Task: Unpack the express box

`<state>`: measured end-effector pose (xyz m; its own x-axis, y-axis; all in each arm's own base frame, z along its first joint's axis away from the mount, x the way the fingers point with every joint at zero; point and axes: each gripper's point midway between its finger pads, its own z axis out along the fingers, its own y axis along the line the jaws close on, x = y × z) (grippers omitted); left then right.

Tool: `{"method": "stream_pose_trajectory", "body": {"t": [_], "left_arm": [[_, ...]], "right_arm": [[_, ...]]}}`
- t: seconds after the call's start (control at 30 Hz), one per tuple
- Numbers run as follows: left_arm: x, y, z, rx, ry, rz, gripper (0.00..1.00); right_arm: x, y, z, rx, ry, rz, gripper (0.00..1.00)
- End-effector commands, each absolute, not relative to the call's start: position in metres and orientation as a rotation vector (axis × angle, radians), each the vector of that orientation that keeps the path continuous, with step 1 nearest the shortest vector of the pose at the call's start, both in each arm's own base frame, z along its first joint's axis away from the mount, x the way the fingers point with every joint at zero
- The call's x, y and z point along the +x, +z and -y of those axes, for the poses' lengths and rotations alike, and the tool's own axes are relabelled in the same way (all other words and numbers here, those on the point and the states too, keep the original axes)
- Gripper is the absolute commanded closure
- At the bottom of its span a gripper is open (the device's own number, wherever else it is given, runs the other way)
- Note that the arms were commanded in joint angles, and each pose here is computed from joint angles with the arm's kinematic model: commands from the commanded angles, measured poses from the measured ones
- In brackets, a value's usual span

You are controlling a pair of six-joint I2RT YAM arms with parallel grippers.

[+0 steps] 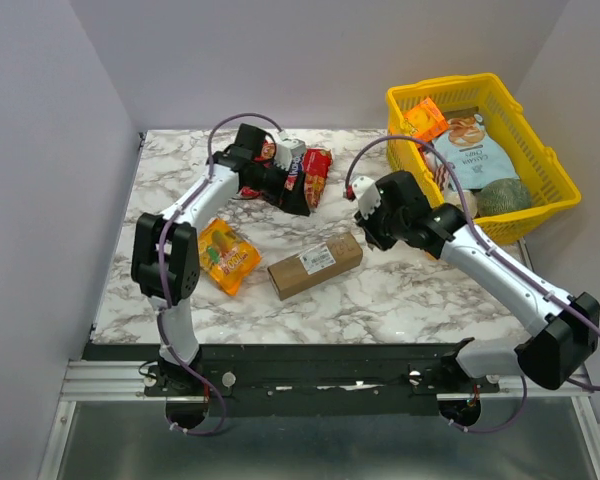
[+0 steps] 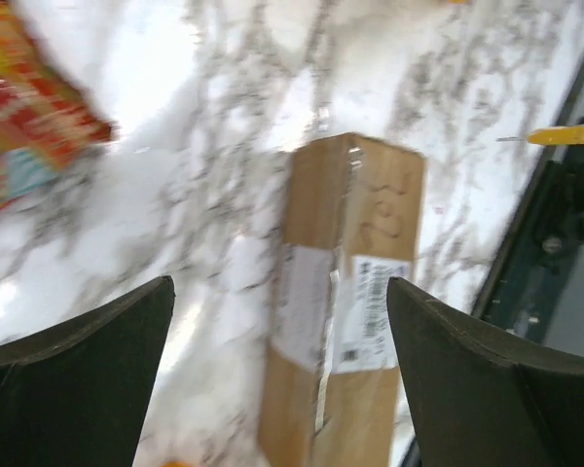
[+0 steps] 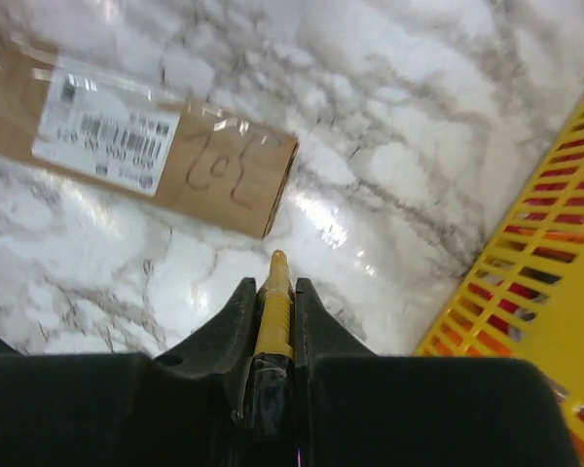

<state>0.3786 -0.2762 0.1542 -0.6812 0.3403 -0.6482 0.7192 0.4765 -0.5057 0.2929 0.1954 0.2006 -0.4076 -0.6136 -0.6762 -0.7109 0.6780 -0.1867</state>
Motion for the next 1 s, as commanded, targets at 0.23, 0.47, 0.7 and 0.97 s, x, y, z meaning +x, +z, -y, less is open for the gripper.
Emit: {"method": "stream_pose_trajectory", "body": {"t": [0.23, 0.47, 0.7, 0.97], "left_arm": [[0.334, 0.092, 0.179, 0.929, -0.819, -2.504, 0.02], [0.309, 0.081, 0.190, 0.923, -0.913, -2.536, 0.02], [0.288, 0.090, 0.208, 0.969, -0.979, -2.506, 0.02], [0.297, 0.119, 0.196, 0.898, -0.990, -2.419, 0.02]], "right_arm": [[0.253, 0.143, -0.192, -1.215, 0.276, -2.230, 1.00], [0.301, 0.141, -0.220, -1.138, 0.252, -2.172, 1.00], [0.338, 0.152, -0.237, -1.101, 0.201, -2.143, 1.00], [0.311, 0.190, -0.214, -1.083, 0.189, -2.105, 0.99]]}}
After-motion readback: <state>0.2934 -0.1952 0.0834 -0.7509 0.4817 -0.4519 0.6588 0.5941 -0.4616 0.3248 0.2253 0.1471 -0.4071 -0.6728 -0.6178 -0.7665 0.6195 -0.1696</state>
